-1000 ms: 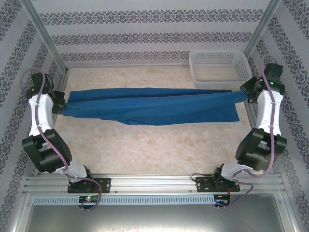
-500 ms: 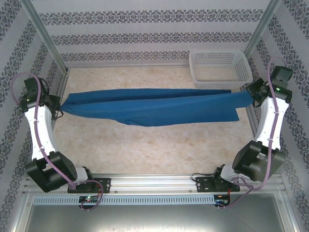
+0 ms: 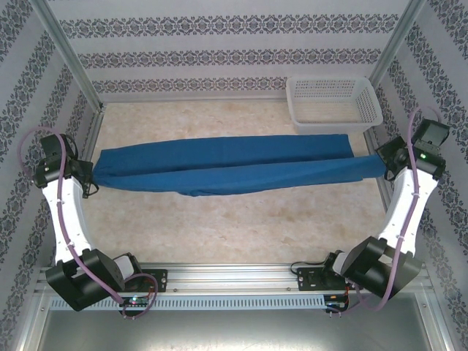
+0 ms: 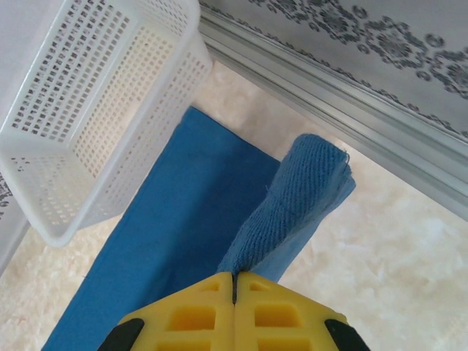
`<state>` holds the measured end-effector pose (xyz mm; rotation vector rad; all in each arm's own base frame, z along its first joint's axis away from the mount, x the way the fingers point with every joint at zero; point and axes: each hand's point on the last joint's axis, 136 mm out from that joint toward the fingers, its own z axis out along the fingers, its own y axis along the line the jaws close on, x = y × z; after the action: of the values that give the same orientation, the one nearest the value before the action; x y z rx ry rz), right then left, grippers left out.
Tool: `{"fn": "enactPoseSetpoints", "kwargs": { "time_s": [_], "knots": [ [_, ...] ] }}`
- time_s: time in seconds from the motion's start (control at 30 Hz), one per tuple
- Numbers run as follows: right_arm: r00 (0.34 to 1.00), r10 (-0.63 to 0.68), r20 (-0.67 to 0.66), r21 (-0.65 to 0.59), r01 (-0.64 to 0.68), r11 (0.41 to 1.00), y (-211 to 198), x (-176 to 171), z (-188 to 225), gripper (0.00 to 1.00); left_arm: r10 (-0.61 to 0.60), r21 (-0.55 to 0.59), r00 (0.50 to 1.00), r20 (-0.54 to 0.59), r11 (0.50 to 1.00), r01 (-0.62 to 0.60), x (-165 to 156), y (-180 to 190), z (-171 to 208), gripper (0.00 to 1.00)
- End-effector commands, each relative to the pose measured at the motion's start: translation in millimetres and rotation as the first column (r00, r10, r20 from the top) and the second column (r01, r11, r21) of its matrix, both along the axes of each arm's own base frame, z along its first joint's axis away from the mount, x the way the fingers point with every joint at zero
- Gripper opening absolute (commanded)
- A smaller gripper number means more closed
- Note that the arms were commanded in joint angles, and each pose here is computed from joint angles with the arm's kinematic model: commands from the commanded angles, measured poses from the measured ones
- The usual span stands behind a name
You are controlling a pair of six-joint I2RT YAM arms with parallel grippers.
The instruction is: Roll up the long pants
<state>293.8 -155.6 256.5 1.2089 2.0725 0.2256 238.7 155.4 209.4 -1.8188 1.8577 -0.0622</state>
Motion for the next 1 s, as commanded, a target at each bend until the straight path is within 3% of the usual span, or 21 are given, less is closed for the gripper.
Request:
{"fn": "enactPoseSetpoints", "kwargs": {
  "time_s": [0.0,0.33,0.97],
  "knots": [
    [1.0,-0.027,0.012,-0.051,0.027,0.998,-5.6,-14.6,5.6,0.0,0.09,0.063,0.996,-0.007,0.994,-0.089,-16.6,15.1,8.5,0.0],
    [1.0,-0.024,0.0,-0.025,0.024,0.999,-7.5,-9.2,-9.2,0.0,0.144,0.084,0.989,-0.018,0.986,-0.142,-27.4,19.4,6.9,0.0],
    [0.995,0.035,-0.098,0.016,-0.034,0.999,-33.0,85.6,-69.7,0.0,0.14,-0.001,0.987,-0.078,0.99,-0.14,28.4,45.2,-38.8,0.0]
  ]
}}
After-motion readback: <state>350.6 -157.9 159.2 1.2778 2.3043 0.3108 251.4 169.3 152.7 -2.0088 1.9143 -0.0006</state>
